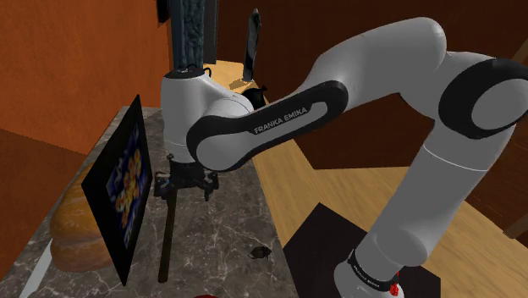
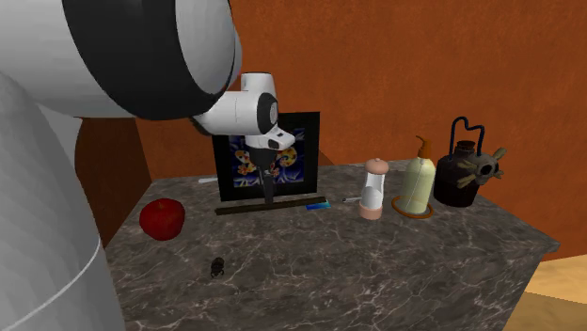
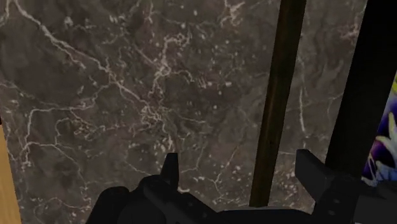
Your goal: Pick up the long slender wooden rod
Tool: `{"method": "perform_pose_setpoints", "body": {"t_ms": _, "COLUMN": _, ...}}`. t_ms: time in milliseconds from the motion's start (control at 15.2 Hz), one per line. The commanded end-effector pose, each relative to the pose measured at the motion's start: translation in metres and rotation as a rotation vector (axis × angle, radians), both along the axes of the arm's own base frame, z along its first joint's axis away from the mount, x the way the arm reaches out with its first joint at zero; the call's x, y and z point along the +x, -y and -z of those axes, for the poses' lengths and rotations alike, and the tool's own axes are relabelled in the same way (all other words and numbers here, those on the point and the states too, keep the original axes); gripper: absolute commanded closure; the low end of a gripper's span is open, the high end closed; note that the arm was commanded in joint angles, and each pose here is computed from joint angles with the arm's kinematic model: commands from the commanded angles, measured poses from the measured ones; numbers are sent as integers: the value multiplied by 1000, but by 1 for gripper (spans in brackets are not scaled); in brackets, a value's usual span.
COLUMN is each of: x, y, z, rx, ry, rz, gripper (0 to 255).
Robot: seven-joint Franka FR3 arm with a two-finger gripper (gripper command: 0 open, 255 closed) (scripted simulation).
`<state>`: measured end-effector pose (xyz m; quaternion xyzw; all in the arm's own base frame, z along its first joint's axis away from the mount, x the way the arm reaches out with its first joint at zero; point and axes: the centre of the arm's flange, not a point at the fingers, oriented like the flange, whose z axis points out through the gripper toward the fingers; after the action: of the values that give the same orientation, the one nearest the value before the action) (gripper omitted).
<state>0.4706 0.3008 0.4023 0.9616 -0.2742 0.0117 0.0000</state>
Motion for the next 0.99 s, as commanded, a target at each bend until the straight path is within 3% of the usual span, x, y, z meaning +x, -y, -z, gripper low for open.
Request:
{"method": "perform_pose_setpoints", "body": {"t_ms": 0, "x": 14, "y": -14, "z": 14, "rx": -1, "ry": -5, "rz": 45, "gripper": 0}}
{"method": "perform_pose_setpoints", "body": {"t_ms": 198, "x": 37, "y": -36, "z": 36, "rx": -1, "ry": -14, "rz": 103, "gripper": 0}}
{"method": "perform_pose_setpoints", "body": {"t_ms": 792, "x": 37, "y": -36, "z": 76, "rx": -1, "ry": -14, "rz": 102, "gripper": 0}}
{"method": "perform_pose_setpoints", "body": {"t_ms": 858, "x": 37, "y": -36, "z": 75, "rx": -1, "ry": -14, "rz": 103, "gripper": 255}}
{"method": "perform_pose_setpoints", "body": {"t_ms": 924, "x": 37, "y": -36, "z": 75, "rx": -1, "ry": -14, "rz": 103, "gripper": 255}}
